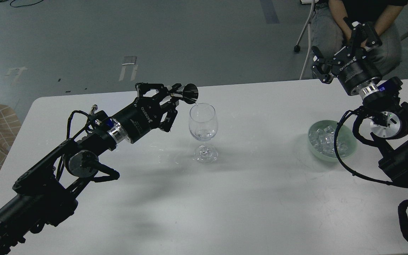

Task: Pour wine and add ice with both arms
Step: 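Tilt the jigger over the wine glass to pour with the left gripper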

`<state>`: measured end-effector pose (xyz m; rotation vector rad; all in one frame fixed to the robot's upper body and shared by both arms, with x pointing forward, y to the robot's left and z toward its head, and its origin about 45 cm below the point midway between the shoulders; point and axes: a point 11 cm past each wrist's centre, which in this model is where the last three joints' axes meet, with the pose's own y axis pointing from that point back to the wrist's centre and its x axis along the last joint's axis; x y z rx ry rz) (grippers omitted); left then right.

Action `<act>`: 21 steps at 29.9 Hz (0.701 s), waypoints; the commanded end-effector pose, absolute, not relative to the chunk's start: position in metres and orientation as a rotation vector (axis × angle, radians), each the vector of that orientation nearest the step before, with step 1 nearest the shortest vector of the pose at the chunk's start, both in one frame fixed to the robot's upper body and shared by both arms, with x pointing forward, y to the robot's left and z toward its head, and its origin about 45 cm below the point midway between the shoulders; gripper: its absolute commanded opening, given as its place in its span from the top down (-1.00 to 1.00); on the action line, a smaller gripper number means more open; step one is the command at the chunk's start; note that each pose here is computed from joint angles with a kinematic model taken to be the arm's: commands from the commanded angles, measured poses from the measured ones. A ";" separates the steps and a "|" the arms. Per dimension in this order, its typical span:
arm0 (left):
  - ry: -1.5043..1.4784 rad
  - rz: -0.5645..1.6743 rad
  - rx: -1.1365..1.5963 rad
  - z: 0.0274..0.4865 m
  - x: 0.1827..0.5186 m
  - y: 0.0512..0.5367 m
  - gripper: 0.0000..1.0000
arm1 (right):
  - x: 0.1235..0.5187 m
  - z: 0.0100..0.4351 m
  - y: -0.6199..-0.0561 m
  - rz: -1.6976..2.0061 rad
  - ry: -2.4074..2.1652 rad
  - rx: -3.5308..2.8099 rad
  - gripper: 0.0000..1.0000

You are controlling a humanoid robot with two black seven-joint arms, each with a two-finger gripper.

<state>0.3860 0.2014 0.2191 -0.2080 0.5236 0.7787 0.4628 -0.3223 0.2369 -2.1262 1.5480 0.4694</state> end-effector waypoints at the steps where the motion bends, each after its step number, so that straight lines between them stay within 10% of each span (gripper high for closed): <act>1: 0.500 0.780 -0.200 0.221 0.387 0.202 1.00 | 0.463 0.237 -0.322 0.469 1.548 -2.126 -1.00; 21: 0.342 0.773 -0.164 0.228 0.387 0.201 1.00 | 0.463 0.237 -0.322 0.469 1.548 -2.126 -1.00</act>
